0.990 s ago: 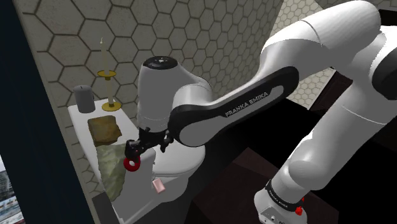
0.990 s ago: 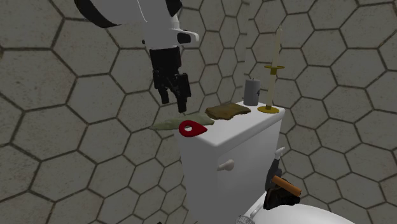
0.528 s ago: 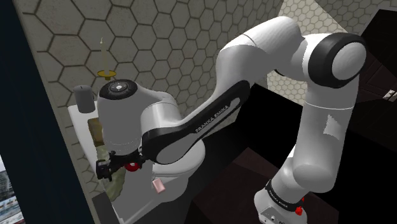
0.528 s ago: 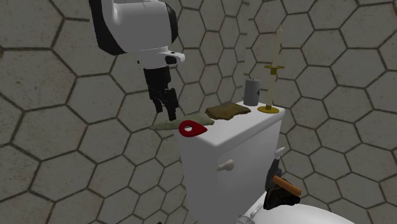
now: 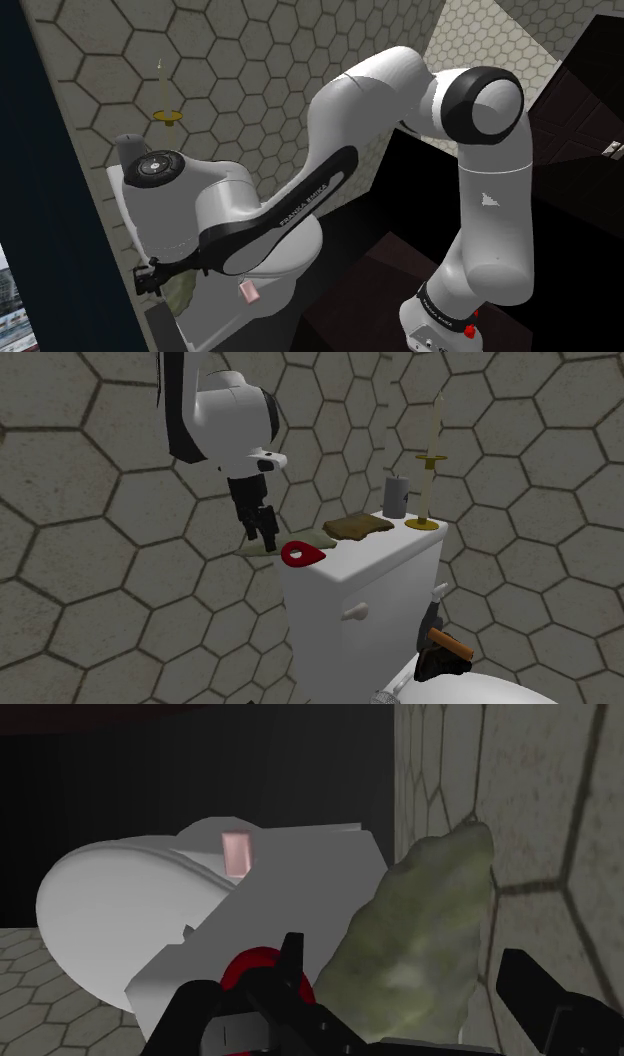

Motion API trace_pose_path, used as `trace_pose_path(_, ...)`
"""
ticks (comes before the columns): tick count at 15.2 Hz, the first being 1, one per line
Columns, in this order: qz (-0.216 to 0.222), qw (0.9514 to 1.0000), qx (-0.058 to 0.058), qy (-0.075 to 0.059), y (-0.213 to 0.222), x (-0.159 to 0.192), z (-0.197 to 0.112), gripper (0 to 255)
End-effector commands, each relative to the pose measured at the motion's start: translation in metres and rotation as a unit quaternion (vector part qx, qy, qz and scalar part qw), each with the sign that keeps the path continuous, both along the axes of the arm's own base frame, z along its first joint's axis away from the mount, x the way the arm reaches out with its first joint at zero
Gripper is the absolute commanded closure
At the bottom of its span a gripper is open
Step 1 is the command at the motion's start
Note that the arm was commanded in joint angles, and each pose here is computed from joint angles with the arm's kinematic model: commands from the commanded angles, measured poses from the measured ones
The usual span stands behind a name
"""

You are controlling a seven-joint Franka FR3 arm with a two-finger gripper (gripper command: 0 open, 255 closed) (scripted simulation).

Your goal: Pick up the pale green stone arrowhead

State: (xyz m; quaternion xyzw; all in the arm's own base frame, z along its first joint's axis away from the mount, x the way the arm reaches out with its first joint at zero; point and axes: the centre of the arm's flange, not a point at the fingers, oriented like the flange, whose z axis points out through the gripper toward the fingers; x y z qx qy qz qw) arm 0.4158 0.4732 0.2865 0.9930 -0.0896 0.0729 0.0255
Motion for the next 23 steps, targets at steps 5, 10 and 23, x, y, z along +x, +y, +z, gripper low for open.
trace_pose_path(5, 0.005, 0.9999, 0.009, 0.004, 0.005, -0.006, -0.024, 255)
trace_pose_path(10, 0.005, 0.9999, 0.009, 0.004, 0.005, -0.005, -0.025, 255)
trace_pose_path(23, 0.005, 0.9999, 0.009, 0.004, 0.005, -0.006, 0.021, 255)
